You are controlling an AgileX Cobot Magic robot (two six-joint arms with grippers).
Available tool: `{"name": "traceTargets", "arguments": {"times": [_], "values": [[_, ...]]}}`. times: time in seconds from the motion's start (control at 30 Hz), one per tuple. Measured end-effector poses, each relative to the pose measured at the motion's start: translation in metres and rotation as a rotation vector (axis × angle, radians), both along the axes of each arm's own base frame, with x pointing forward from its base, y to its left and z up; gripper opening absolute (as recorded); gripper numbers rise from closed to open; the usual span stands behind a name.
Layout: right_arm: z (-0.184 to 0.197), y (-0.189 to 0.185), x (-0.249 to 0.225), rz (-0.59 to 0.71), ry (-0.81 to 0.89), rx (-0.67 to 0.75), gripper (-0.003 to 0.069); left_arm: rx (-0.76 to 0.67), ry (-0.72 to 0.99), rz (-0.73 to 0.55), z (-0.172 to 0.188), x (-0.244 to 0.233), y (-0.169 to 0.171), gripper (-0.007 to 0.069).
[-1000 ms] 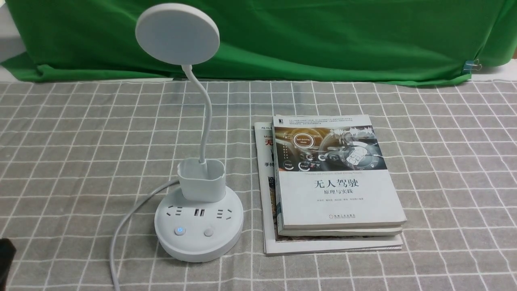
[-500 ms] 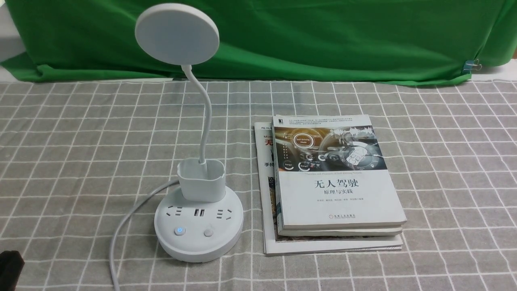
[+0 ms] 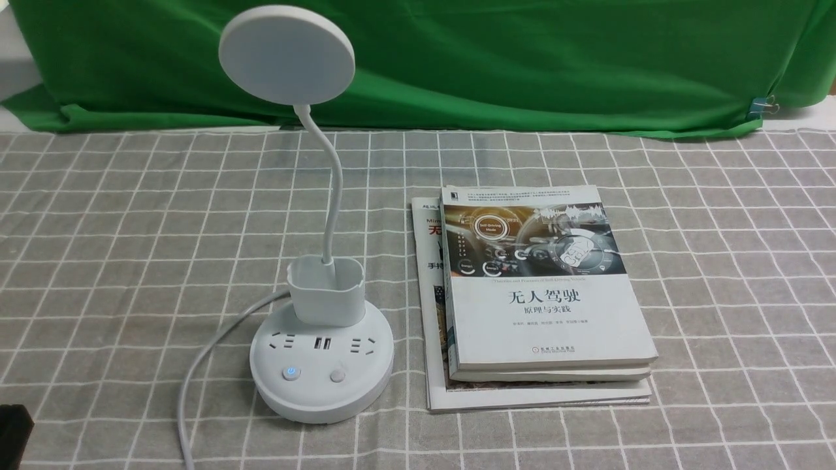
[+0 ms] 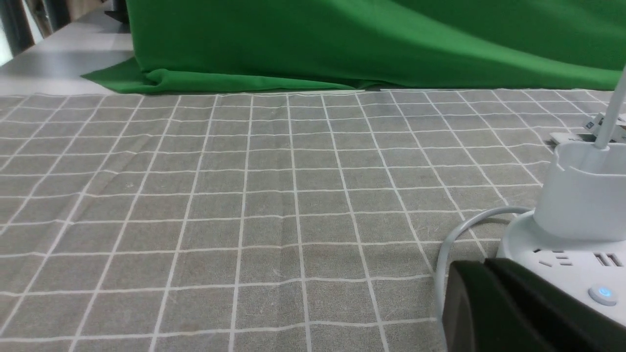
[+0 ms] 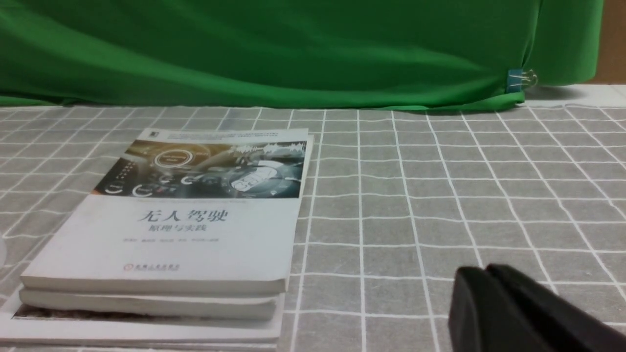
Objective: Turn off the desk lamp on the grey coffee tablecloth by hand.
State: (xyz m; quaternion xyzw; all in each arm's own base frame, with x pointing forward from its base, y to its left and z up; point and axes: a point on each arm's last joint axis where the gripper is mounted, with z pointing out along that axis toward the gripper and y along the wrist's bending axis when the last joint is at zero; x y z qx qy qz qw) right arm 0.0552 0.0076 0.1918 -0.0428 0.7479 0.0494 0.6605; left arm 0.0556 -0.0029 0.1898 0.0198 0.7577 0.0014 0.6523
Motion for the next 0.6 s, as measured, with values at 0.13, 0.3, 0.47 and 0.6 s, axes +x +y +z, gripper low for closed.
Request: {"name": "traceTargets", "arguments": {"times": [0.13, 0.3, 0.47, 0.6], "values": [[0.0000, 0.0000, 0.0000, 0.000, 0.000, 0.000, 0.0036, 0.000, 0.000, 0.008, 0.0000, 0.0000, 0.0004, 0.0000], [0.0000, 0.0000, 0.0000, 0.000, 0.000, 0.000, 0.0036, 0.000, 0.000, 0.009, 0.0000, 0.0000, 0.0005, 0.0000], [0.0000, 0.0000, 0.0000, 0.000, 0.000, 0.000, 0.0036, 0.000, 0.000, 0.009, 0.0000, 0.0000, 0.0005, 0.0000], [0.0000, 0.0000, 0.0000, 0.000, 0.000, 0.000, 0.0036, 0.000, 0.000, 0.009, 0.0000, 0.0000, 0.0005, 0.0000]]}}
